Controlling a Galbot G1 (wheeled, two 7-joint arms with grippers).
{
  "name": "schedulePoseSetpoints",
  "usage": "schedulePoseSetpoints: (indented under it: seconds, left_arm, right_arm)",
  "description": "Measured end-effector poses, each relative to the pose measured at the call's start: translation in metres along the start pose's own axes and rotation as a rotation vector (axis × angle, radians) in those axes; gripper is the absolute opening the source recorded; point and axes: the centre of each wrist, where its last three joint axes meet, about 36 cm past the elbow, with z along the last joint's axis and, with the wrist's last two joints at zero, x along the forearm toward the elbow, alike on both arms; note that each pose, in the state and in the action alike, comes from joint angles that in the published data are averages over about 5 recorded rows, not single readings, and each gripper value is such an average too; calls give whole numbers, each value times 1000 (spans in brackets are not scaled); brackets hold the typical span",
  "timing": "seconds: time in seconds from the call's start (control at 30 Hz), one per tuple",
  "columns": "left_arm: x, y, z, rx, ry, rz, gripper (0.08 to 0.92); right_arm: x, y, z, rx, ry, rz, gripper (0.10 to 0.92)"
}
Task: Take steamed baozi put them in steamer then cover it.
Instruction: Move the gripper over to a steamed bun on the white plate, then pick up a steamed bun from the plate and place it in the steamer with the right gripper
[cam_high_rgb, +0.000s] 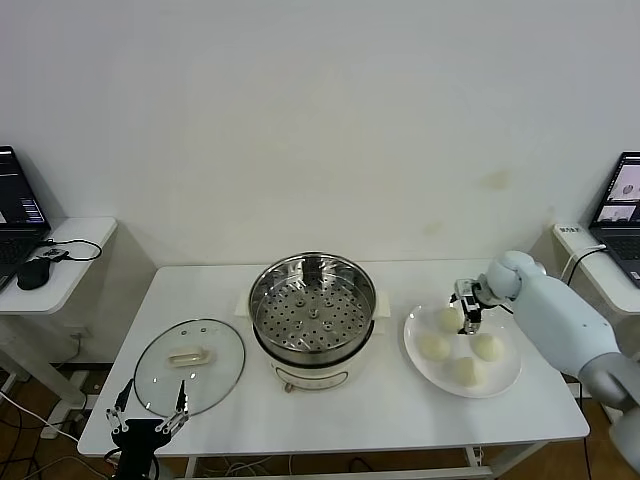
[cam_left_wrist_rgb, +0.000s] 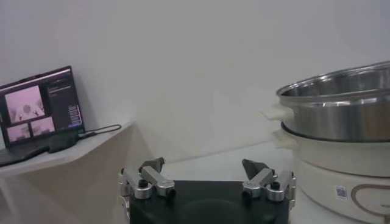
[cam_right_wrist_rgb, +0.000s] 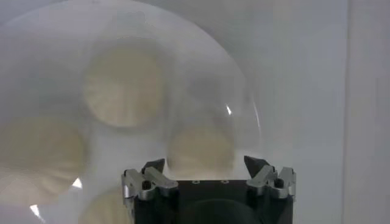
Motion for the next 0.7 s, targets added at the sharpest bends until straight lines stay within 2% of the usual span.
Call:
schedulePoseSetpoints:
  seconds: [0.4,0.7]
  left_arm:
    - [0,0,0,4,-7,-4,823]
    - [-3,0,-1,11,-14,0,823]
  right_arm:
    - [10,-7,0,11,11,-6,624]
    - [67,-23,-5,42,-30,42,620]
